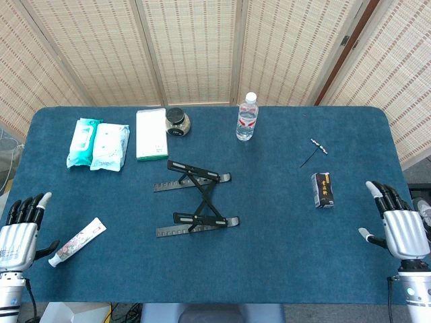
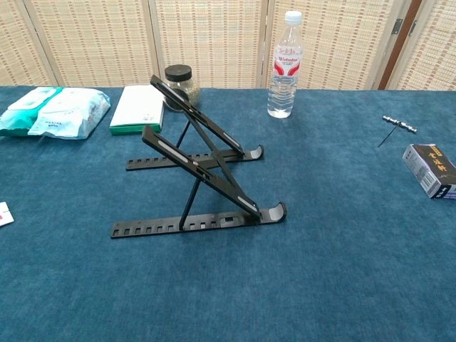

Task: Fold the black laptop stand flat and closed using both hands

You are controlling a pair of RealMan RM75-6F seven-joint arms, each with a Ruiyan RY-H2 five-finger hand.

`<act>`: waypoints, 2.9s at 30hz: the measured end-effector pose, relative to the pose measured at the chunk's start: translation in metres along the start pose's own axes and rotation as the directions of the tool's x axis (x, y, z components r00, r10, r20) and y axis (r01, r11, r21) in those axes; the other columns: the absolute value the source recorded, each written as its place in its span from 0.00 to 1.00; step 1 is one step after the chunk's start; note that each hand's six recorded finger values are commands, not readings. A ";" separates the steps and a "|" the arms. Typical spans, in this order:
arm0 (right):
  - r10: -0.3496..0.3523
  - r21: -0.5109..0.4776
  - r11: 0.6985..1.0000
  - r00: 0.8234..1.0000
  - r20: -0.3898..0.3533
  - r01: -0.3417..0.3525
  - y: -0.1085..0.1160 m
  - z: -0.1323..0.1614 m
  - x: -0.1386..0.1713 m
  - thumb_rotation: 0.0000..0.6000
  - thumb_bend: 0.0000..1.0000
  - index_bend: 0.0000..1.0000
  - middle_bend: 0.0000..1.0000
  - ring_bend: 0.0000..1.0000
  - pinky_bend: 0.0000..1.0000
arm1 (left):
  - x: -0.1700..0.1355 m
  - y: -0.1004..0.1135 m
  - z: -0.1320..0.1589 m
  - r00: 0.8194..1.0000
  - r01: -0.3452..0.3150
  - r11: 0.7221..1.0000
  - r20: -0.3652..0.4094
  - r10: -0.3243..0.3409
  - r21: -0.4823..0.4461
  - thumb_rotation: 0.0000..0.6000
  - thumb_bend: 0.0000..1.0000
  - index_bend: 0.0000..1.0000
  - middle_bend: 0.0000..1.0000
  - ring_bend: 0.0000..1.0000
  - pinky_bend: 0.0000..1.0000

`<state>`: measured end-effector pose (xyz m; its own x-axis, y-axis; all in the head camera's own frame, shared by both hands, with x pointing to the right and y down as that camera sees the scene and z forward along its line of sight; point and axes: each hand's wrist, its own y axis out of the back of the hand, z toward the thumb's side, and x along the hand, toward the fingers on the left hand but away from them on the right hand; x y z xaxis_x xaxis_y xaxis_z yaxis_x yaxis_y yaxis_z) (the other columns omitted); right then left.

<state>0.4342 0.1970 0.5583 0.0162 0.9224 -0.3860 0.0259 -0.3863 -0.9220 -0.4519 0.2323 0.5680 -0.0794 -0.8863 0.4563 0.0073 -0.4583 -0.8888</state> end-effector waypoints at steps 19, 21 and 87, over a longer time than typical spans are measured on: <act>0.058 -0.129 0.989 0.986 -0.159 -0.079 0.007 0.037 -0.008 1.00 0.05 0.08 0.11 0.11 0.34 | -0.002 0.002 -0.001 1.000 -0.010 1.000 0.001 0.010 -0.006 1.00 0.15 0.00 0.08 0.07 0.00; 0.077 -0.146 0.983 0.974 -0.214 -0.110 0.008 0.050 -0.013 1.00 0.05 0.07 0.11 0.10 0.34 | -0.003 0.002 -0.002 1.000 -0.008 1.000 0.000 0.008 -0.006 1.00 0.15 0.00 0.08 0.07 0.00; 0.039 -0.197 0.940 0.663 -0.748 -0.277 -0.065 0.390 -0.091 1.00 0.05 0.00 0.00 0.00 0.00 | -0.011 0.004 -0.007 1.000 0.009 1.000 0.010 -0.009 -0.022 1.00 0.15 0.00 0.08 0.07 0.00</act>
<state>0.0415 0.1402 0.6419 0.7593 0.5926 -0.2689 0.2169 -0.6200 -0.7540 -0.4579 0.2405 0.5591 -0.0699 -0.8828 0.4645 -0.0155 -0.4646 -0.8854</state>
